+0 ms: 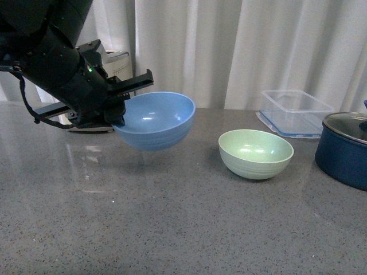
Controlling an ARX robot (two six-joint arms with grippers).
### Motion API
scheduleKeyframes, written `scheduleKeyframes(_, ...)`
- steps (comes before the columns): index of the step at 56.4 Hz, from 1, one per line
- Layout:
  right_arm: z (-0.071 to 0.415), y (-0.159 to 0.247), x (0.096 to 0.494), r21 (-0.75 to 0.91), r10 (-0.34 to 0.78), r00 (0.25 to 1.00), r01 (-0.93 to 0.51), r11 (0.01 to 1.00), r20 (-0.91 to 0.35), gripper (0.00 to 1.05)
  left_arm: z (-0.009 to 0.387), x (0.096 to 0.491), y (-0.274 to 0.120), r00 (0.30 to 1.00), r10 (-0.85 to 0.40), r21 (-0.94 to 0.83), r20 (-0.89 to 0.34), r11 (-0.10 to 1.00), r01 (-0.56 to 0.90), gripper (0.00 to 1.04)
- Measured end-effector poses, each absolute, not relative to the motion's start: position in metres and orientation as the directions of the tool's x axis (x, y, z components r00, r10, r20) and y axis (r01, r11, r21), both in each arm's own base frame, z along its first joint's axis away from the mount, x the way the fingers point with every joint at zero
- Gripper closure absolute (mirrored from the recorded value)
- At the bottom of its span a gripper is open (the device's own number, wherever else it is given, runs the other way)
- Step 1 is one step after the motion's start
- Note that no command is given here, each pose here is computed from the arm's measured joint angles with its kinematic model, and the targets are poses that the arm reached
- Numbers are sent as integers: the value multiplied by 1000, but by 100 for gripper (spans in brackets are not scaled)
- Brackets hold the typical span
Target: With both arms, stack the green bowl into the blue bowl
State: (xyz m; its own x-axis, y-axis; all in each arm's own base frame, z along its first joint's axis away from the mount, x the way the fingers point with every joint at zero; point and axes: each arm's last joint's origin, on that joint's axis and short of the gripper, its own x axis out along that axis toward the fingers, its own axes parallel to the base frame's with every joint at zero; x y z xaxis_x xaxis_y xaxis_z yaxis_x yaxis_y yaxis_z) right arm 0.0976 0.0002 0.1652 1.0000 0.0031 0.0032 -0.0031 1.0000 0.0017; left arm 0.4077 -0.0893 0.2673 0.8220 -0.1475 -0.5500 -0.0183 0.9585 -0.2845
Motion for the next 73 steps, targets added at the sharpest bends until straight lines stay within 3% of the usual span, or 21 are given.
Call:
scheduleKeyframes(25,165,0,98,2,3,1000,-3,1000,3,10,224,433,-111,764,-151,-274,-628,961,-35,101)
scheduleKeyframes(40,165,0,98,2,3,1000,-3,1000,3,10,218,437,-119,751,-160,-272,-640,962,-26,100)
scheduleKeyframes(43,165,0,98,2,3,1000,-3,1000,3,10,218,437,-120,749,-177,-285,-639,958,-16,88)
scheduleKeyframes(58,165,0,98,2,3,1000,-3,1000,3,10,247,418,-116,804,-274,-340,-528,936,96,49)
scheduleKeyframes(64,165,0,98,2,3,1000,-3,1000,3,10,283,383,-102,896,-277,-286,-348,941,180,29)
scheduleKeyframes(68,165,0,98,2,3,1000,-3,1000,3,10,307,348,-87,953,-257,-221,-161,950,219,16)
scheduleKeyframes(73,165,0,98,2,3,1000,-3,1000,3,10,323,308,-74,972,-235,-157,25,959,236,5)
